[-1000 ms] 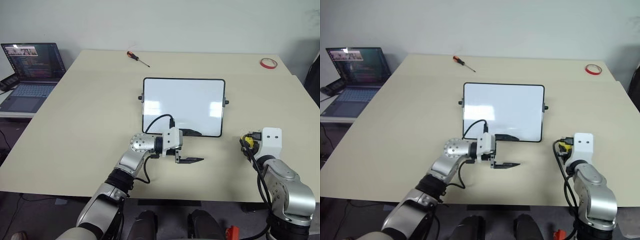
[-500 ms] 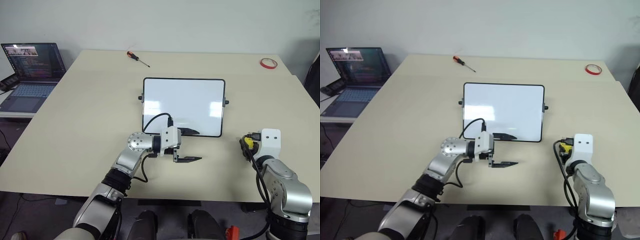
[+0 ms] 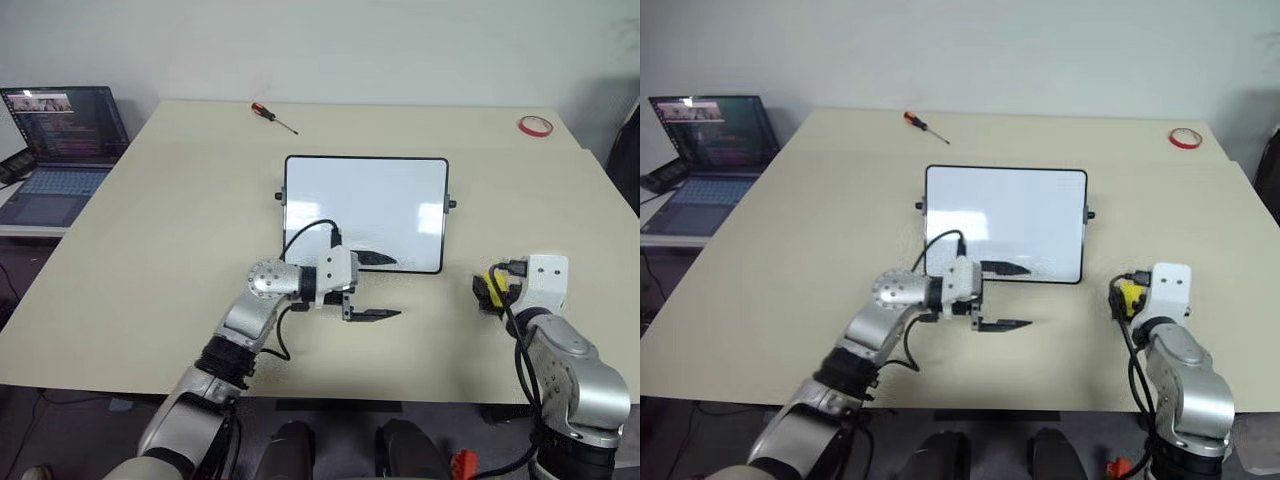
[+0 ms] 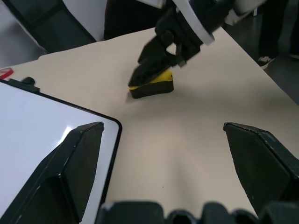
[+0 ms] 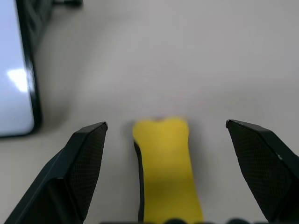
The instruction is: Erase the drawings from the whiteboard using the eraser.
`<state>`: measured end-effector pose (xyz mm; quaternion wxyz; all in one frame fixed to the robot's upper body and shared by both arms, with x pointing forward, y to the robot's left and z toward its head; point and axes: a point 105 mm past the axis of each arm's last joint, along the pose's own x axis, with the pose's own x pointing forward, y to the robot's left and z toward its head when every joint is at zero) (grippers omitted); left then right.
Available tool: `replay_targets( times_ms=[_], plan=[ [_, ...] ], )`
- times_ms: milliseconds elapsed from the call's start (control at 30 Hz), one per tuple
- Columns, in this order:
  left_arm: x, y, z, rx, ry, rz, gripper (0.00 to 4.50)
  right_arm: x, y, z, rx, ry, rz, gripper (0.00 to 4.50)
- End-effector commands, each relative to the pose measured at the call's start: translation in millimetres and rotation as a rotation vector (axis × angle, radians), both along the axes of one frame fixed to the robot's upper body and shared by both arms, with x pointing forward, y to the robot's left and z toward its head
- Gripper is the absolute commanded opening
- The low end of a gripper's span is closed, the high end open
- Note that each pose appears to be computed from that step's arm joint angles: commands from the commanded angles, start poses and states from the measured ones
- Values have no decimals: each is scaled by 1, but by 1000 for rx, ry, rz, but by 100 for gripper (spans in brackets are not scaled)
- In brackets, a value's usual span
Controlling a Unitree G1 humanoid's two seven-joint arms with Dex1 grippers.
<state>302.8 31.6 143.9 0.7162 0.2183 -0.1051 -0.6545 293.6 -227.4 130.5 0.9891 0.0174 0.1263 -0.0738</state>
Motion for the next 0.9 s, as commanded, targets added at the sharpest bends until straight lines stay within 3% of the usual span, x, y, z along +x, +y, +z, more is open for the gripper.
replay_targets(
  times_ms=[33, 133, 233, 300, 433, 567, 700, 900],
  plan=[
    [-3, 11, 40, -83, -63, 84, 450, -11, -5, 31, -23, -86, -32, 447],
    [-1, 22, 62, -156, -60, 211, 450, -20, -8, 45, -35, -122, -58, 447],
    [9, 40, 78, -298, -62, 472, 450, -27, -14, 63, -87, -219, -91, 447],
    [13, 58, 72, -369, -57, 667, 450, -34, -17, 64, -149, -256, -97, 447],
    [7, 89, 39, -341, -82, 927, 450, -45, -7, 68, -244, -369, -45, 447],
    [-20, 126, 12, -353, -101, 1163, 450, -65, -4, 55, -322, -398, -21, 447],
    [-44, 144, 3, -363, -121, 1298, 450, -81, -17, 38, -332, -374, -58, 447],
    [-60, 157, -11, -341, -123, 1391, 450, -106, -33, 9, -354, -284, -66, 447]
  ],
)
